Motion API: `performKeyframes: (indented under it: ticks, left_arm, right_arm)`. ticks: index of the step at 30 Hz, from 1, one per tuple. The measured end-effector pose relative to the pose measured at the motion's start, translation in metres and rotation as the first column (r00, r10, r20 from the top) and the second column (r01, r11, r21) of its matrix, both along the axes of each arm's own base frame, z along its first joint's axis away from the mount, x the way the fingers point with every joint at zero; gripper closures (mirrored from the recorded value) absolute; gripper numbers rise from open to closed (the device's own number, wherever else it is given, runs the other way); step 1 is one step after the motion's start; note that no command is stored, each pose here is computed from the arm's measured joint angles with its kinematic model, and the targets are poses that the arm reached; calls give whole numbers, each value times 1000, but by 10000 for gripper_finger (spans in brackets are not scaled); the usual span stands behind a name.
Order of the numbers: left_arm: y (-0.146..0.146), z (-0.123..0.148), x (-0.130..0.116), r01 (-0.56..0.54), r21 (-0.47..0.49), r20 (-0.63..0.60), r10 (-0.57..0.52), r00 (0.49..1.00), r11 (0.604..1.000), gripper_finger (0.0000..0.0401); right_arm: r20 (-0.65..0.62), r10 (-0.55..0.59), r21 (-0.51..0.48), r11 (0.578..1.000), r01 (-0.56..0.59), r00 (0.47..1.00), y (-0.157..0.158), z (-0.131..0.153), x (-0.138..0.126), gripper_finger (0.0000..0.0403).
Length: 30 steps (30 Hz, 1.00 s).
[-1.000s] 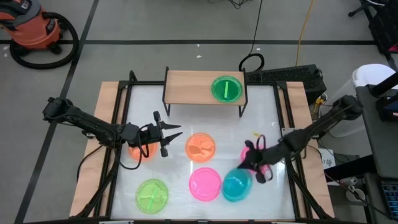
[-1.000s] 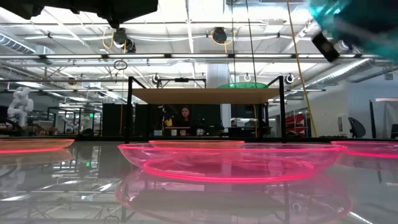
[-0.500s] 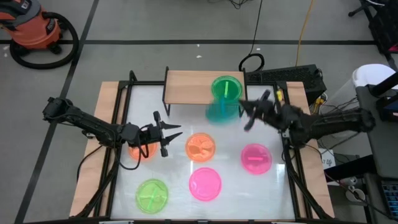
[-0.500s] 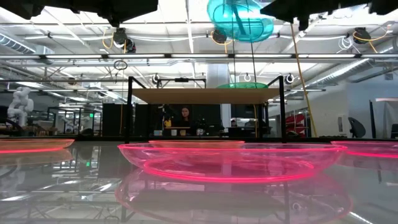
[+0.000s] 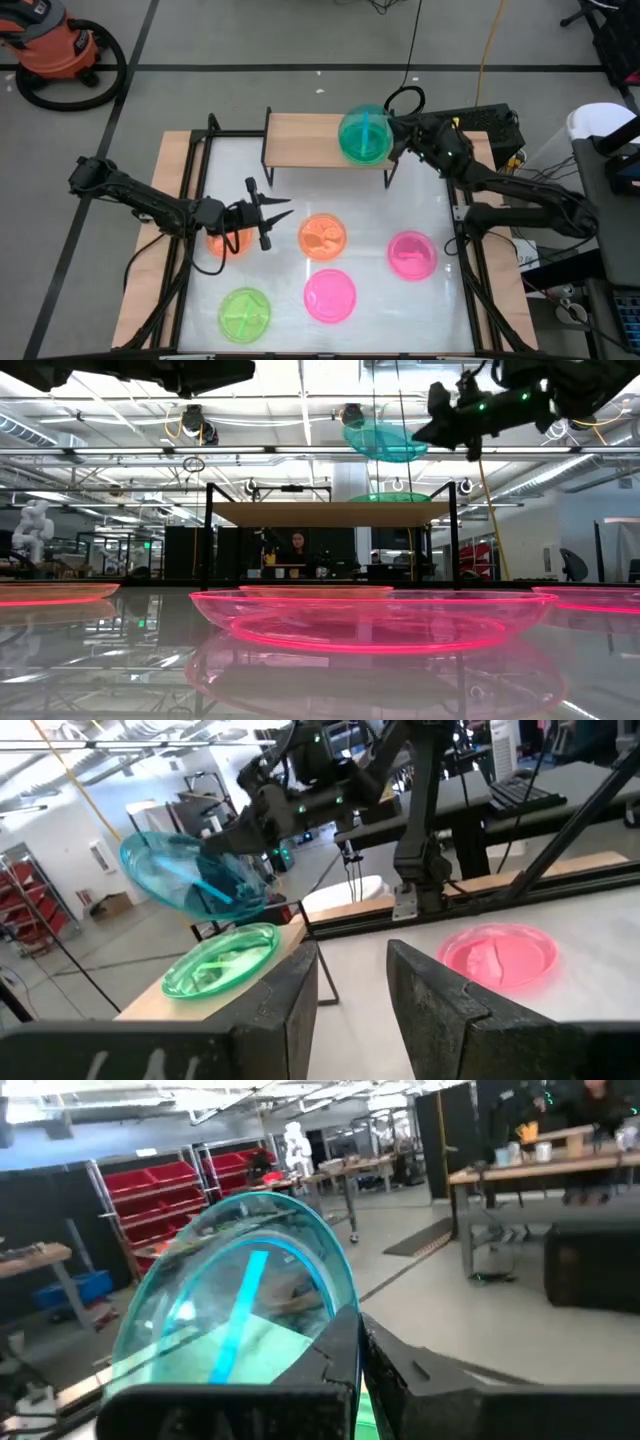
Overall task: Place and stack plates onto a shelf
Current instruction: Stack the blue plate on top of the green plate on the shelf, then stack the green plate on top of the blue plate on the shelf
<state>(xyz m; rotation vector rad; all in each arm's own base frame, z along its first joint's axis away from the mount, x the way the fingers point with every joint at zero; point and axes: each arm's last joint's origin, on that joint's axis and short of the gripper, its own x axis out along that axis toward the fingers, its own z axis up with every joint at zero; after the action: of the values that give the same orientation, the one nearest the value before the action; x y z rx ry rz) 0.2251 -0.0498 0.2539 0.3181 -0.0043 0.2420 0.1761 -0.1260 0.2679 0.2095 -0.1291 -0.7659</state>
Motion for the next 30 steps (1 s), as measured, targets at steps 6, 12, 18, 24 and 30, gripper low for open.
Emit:
performKeyframes:
  ticks: [6,12,18,24,30]
  left_arm:
    - [0,0,0,0,-5,2,0,1000,1000,272]
    - [0,0,0,0,-4,1,0,1000,1000,272]
    - [0,0,0,0,-1,0,0,1000,1000,272]
    - [0,0,0,0,-3,1,0,1000,1000,272]
    - [1,0,0,-27,-67,12,28,1000,997,272]
  right_arm:
    - [-69,-37,92,995,43,997,-18,-21,5,403]
    - [-81,-36,107,993,44,996,-21,-26,7,397]
    - [-92,-57,108,992,67,994,-21,-27,7,346]
    - [-105,-46,58,997,53,993,-19,-22,5,278]
    - [-58,191,-33,981,-193,980,-3,-1,-4,237]
